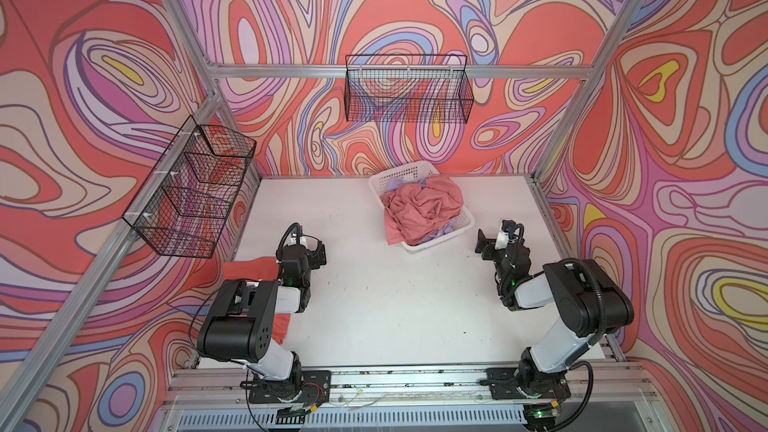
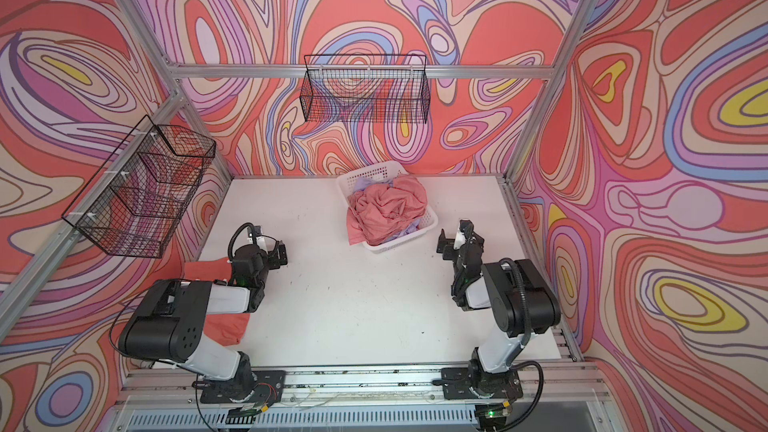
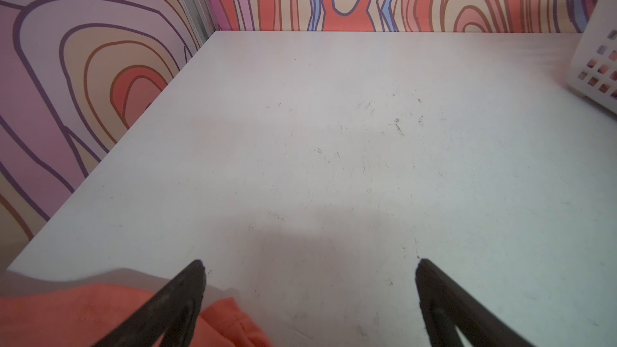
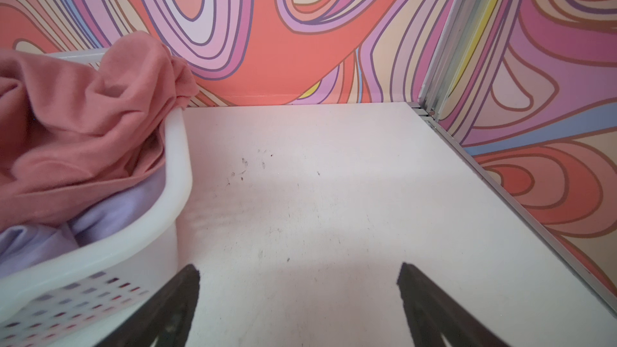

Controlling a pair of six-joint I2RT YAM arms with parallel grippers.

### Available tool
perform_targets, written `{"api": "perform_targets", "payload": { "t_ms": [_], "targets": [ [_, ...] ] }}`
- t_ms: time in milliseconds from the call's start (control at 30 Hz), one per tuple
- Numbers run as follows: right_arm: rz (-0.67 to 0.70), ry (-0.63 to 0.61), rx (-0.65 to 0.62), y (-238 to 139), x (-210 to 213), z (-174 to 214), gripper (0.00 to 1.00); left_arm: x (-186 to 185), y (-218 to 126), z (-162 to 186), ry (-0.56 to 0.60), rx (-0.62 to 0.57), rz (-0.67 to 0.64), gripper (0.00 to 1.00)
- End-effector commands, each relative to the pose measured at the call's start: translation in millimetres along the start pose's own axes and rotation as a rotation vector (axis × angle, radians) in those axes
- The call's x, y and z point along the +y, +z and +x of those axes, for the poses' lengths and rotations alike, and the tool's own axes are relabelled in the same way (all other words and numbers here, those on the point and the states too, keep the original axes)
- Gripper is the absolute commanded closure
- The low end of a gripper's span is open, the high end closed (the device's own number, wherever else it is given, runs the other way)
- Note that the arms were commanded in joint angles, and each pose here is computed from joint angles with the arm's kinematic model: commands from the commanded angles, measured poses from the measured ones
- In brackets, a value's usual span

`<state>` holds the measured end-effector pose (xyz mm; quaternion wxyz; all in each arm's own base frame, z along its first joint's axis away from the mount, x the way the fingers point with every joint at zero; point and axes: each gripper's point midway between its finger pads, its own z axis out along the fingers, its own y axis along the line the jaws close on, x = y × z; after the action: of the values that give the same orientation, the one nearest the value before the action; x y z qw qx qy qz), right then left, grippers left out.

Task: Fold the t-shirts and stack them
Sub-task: 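Reach the right gripper toward the pink t-shirt in the white basket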

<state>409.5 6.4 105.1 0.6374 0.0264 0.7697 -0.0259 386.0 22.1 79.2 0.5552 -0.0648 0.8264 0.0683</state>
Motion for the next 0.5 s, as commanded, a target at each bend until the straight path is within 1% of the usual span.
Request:
{"api": "perform_targets", "payload": {
  "t_ms": [0, 67, 167, 200, 233, 333, 400, 467],
  "targets": [
    [-0.005, 0.003, -0.007, 3.6, 0.1, -2.6, 0.02, 1.9, 0.2, -12.9, 0.006, -0.041, -0.012, 0.00],
    [0.027, 0.007, -0.017, 3.0, -5.3, -9.3, 0.02, 1.3, -3.1, -18.9, 0.009, -0.050, -0.008, 0.00],
    [0.051, 0.008, 0.008, 5.8, -8.4, -26.8, 0.02, 7.2, -5.0, -35.5, 0.014, 0.031, -0.048, 0.00],
    [0.056, 0.008, 0.023, 6.7, -8.8, -33.0, 0.02, 6.2, -7.5, -45.5, 0.020, 0.044, -0.042, 0.00],
    [0.070, 0.021, 0.037, 7.4, -10.7, -39.1, 0.02, 3.3, -9.8, -62.1, 0.021, 0.019, -0.025, 0.00],
    [0.093, 0.072, 0.081, 8.7, -13.6, -52.4, 0.02, -5.5, -25.0, -84.1, -0.001, -0.030, 0.040, 0.00],
    [0.068, 0.114, 0.133, 8.9, -7.3, -59.7, 0.02, -9.8, -35.4, -91.9, -0.036, -0.018, 0.070, 0.00],
    [0.009, 0.127, 0.199, 7.4, 11.4, -63.8, 0.02, -13.2, -43.8, -94.8, -0.078, 0.025, 0.089, 0.00]
  ]
}}
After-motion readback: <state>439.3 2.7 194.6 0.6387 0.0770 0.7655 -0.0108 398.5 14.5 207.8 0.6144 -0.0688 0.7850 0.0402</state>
